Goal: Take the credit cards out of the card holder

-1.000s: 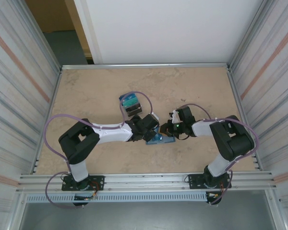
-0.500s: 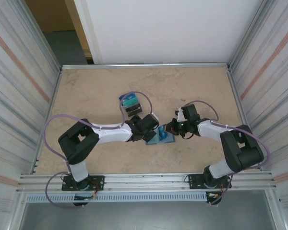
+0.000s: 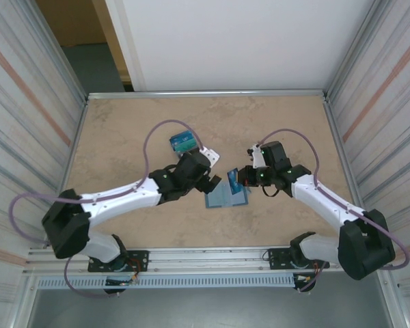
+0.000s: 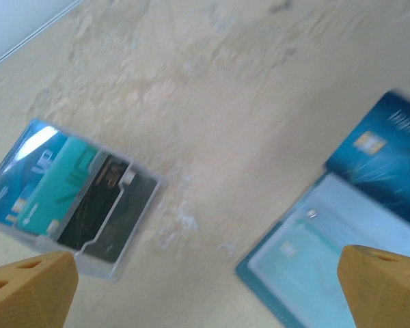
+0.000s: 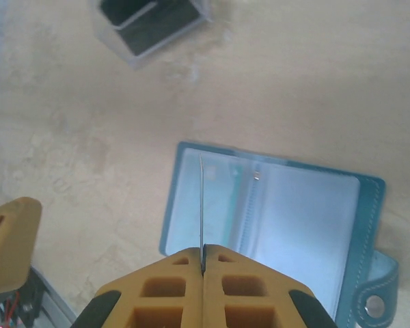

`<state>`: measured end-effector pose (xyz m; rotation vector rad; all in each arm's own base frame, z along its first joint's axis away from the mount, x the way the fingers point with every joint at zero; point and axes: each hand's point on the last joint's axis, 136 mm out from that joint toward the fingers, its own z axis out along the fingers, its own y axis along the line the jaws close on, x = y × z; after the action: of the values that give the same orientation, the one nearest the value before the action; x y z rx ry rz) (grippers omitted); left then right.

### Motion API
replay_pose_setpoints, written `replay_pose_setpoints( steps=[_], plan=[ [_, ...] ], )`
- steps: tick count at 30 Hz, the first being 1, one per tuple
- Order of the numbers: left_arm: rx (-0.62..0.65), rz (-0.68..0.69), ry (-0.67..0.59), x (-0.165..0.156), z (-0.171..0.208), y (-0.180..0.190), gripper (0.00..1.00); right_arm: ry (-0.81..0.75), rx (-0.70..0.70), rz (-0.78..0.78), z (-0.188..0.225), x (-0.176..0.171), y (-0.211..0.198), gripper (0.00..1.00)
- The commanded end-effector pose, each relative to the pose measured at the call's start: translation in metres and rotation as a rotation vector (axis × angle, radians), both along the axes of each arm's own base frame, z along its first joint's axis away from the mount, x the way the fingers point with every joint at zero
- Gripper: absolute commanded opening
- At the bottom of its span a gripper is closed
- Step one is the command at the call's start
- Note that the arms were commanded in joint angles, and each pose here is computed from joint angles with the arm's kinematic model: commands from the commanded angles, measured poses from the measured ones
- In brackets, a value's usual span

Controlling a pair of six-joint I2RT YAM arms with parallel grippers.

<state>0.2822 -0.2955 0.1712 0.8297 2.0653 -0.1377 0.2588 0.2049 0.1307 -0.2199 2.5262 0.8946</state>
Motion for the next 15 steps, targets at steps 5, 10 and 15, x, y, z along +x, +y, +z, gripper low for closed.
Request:
replay_pose_setpoints(
  steps=[5, 10, 15],
  plan=[
    [-0.319, -0.276, 0.099, -0.014, 0.04, -0.011, 0.86, -0.179, -0.029, 0.246, 0.047, -0.02, 0.019, 0.0],
    [-0.352, -0.471, 0.136, -0.034, 0.049, -0.016, 0.81, -0.26, 0.01, 0.389, 0.074, -0.036, 0.032, 0.0],
    [-0.367, -0.611, 0.168, -0.054, 0.052, -0.022, 0.76, -0.294, 0.018, 0.5, 0.088, -0.048, 0.041, 0.0]
  ],
)
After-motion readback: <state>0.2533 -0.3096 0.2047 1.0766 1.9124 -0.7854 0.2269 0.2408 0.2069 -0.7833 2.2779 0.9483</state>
